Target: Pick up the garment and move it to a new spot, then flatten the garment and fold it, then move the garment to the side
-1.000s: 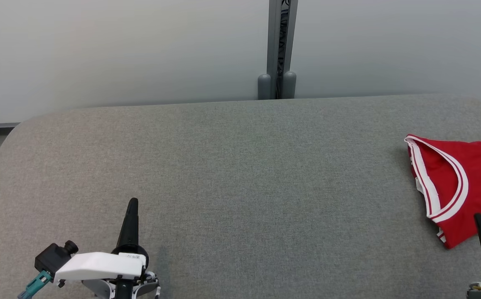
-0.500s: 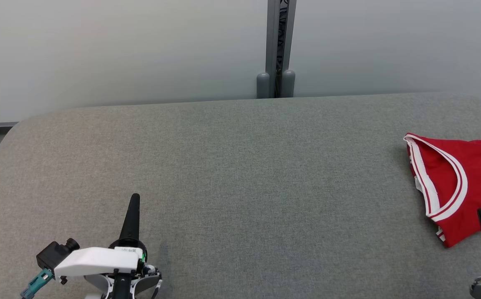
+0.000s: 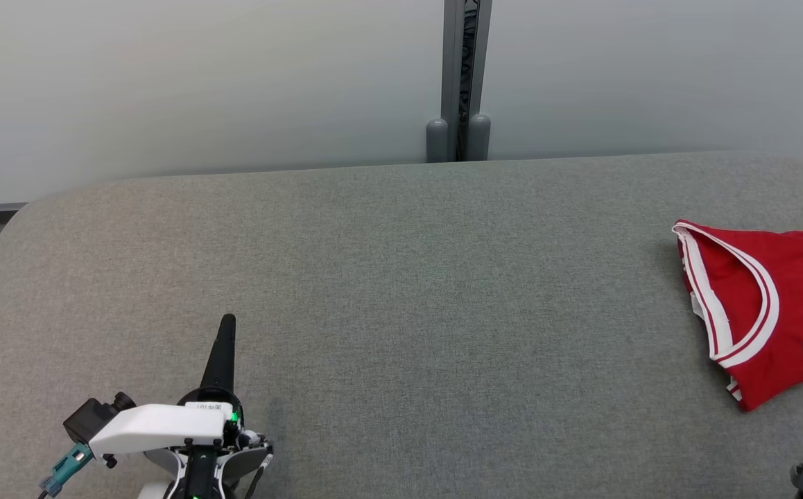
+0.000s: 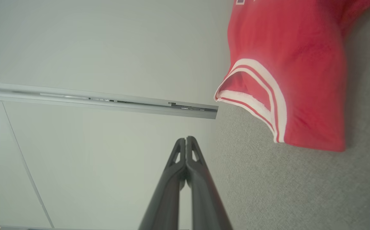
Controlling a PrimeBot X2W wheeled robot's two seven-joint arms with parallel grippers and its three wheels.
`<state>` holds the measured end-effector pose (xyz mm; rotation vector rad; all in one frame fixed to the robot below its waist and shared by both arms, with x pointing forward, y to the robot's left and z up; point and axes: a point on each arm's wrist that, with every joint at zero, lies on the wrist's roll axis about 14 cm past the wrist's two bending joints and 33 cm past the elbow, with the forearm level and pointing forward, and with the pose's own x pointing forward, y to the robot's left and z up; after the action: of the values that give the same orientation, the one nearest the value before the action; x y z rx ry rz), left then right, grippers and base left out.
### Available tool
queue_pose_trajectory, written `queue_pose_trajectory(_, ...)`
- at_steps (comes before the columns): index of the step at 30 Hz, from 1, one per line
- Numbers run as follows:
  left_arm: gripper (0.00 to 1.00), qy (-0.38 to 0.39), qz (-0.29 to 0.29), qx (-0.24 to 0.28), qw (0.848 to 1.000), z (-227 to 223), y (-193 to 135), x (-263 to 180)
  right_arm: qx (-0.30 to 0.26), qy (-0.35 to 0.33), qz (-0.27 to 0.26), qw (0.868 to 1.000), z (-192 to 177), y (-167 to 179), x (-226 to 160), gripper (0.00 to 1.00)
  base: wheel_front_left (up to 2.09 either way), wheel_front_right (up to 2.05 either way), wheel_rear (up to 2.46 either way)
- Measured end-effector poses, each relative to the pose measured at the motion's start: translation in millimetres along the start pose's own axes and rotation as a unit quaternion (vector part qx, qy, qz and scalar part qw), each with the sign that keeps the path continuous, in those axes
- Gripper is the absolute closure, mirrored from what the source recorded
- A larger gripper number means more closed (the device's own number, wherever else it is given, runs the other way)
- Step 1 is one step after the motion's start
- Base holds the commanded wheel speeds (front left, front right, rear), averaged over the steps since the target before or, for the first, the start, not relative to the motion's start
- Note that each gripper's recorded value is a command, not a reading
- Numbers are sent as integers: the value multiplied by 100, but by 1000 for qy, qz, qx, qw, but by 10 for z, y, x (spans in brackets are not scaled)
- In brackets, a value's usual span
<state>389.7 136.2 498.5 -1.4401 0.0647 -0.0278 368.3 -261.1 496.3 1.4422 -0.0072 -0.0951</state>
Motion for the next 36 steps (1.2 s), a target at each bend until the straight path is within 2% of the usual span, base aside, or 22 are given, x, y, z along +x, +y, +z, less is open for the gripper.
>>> queue_pose_trajectory(20, 100, 6, -7, -67, 998, -37, -82, 91, 67, -3, 24, 997, 66, 89, 40, 100, 0, 0, 0)
queue_pose_trajectory(36, 100, 7, -7, -67, 998, -39, -81, 90, 69, -1, 23, 997, 60, 83, 36, 100, 0, 0, 0)
